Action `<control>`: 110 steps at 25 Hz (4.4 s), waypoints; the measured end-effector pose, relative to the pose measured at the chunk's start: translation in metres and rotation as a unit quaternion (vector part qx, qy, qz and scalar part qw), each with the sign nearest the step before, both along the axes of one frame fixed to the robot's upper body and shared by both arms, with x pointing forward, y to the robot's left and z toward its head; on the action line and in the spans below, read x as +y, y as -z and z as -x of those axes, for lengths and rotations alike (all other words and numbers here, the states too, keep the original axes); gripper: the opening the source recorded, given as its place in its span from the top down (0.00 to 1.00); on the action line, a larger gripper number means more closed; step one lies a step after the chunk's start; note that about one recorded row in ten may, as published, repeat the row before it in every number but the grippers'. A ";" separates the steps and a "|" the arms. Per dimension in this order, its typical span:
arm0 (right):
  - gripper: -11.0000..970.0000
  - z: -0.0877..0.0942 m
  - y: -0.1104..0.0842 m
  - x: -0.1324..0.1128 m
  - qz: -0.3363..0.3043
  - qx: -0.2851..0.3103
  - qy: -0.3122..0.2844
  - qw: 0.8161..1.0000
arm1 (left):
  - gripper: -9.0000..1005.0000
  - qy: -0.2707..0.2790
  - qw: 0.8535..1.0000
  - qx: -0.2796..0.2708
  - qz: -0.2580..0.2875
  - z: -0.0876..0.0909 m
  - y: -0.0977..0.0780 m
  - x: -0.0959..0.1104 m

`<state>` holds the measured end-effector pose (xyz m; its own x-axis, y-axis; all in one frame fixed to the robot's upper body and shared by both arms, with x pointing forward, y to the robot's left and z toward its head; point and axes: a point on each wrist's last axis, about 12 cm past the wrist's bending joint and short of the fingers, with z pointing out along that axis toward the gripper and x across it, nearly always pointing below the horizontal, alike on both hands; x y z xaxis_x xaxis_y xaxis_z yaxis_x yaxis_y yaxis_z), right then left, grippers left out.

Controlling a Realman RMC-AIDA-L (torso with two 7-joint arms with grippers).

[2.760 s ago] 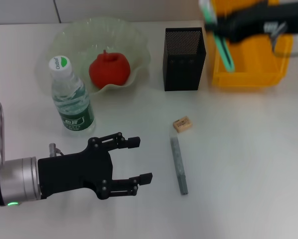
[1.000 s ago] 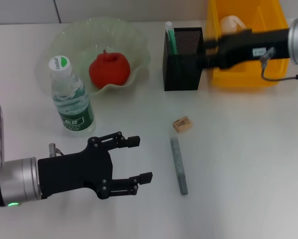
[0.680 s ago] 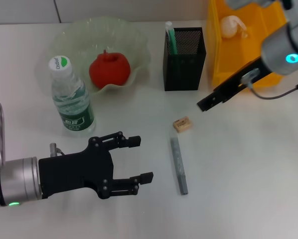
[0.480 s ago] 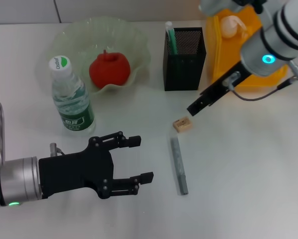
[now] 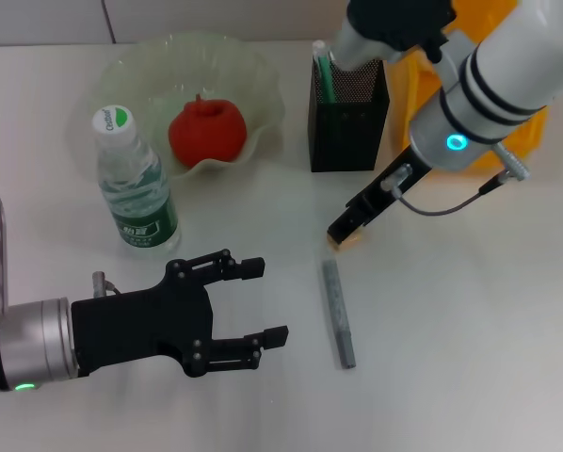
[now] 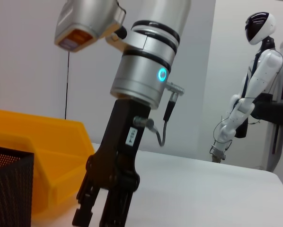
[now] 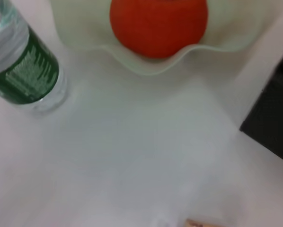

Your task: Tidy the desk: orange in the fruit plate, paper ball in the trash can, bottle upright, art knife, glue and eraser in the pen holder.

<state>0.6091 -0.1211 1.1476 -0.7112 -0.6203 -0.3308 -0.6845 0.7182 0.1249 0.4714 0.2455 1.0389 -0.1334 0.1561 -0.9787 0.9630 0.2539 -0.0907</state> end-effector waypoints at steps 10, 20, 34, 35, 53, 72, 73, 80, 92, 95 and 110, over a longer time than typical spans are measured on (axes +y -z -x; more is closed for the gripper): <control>0.26 -0.004 0.017 0.012 0.004 -0.004 0.014 1.000 | 0.19 0.000 1.000 -0.002 0.000 0.000 0.000 0.000; 0.35 -0.009 0.024 0.015 0.004 -0.006 0.032 0.999 | 0.19 -0.001 1.000 0.002 0.000 0.001 0.002 -0.001; 0.43 -0.005 0.031 0.016 0.015 0.002 0.025 1.000 | 0.19 -0.002 1.000 0.002 -0.001 0.001 0.002 -0.001; 0.43 -0.005 0.031 0.016 0.015 0.002 0.025 1.000 | 0.19 -0.002 1.000 0.002 -0.001 0.001 0.002 -0.001; 0.55 -0.002 -0.066 -0.019 -0.094 -0.135 0.038 0.986 | 0.19 0.000 1.000 0.000 0.000 0.000 0.001 -0.001; 0.48 -0.051 -0.047 -0.031 -0.117 -0.177 0.041 0.976 | 0.19 0.002 1.000 -0.002 0.000 -0.002 0.000 -0.002; 0.48 -0.053 -0.045 -0.030 -0.115 -0.177 0.041 0.977 | 0.19 0.002 1.000 -0.003 0.000 -0.002 0.000 -0.002; 0.45 -0.053 -0.045 -0.032 -0.114 -0.175 0.043 0.977 | 0.19 0.003 1.000 -0.002 -0.002 -0.002 0.001 -0.003; 0.22 0.017 -0.074 -0.036 -0.058 -0.064 0.031 0.996 | 0.19 -0.002 1.000 0.002 -0.002 0.002 0.002 0.003; 0.21 0.029 -0.061 -0.030 -0.038 -0.028 0.014 0.999 | 0.19 -0.009 1.000 0.005 -0.002 0.007 0.004 0.007; 0.22 0.045 -0.004 0.018 0.019 0.011 -0.032 0.999 | 0.19 -0.024 1.000 0.011 -0.004 0.018 0.009 0.016</control>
